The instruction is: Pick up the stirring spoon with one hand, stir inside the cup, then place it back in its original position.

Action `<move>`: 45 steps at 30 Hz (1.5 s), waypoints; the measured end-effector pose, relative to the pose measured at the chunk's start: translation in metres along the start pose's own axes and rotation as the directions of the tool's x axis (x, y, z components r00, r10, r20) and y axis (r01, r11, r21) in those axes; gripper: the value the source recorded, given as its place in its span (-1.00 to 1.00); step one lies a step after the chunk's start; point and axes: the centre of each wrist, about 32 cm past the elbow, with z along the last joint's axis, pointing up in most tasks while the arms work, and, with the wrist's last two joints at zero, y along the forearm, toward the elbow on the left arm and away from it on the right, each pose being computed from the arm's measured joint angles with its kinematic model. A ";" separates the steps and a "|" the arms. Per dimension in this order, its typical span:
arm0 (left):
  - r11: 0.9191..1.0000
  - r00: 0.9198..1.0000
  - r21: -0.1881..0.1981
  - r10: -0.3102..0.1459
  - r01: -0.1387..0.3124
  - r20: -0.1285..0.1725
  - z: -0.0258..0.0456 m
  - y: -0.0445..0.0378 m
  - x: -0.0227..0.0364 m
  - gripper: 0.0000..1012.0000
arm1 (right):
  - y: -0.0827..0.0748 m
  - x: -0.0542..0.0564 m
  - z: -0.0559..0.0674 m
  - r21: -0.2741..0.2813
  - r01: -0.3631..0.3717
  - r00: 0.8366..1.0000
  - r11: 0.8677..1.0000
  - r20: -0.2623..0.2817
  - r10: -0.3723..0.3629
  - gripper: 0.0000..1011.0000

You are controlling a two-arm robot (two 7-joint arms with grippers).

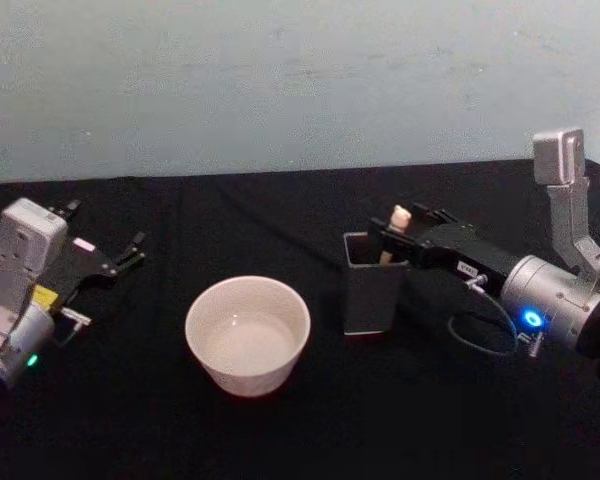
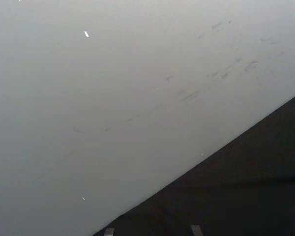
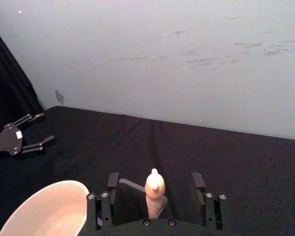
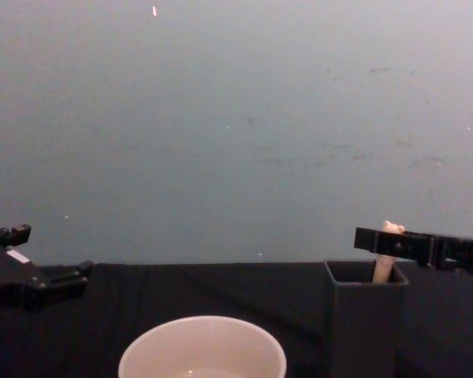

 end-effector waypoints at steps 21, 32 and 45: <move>1.000 1.000 0.000 0.000 0.000 0.000 0.0000 0.0000 0.0000 0.98 | 0.004 -0.014 0.003 0.201 0.089 0.991 0.976 0.079 -0.107 0.98; 1.000 1.000 0.000 0.000 0.000 0.000 0.0000 0.0000 0.0000 0.98 | 0.016 -0.013 0.000 0.371 0.317 0.914 0.873 0.124 -0.385 0.98; 1.000 1.000 0.000 0.000 0.000 0.000 0.0000 0.0000 0.0000 0.98 | 0.008 0.003 -0.060 0.205 0.420 0.838 0.884 0.287 -0.464 0.98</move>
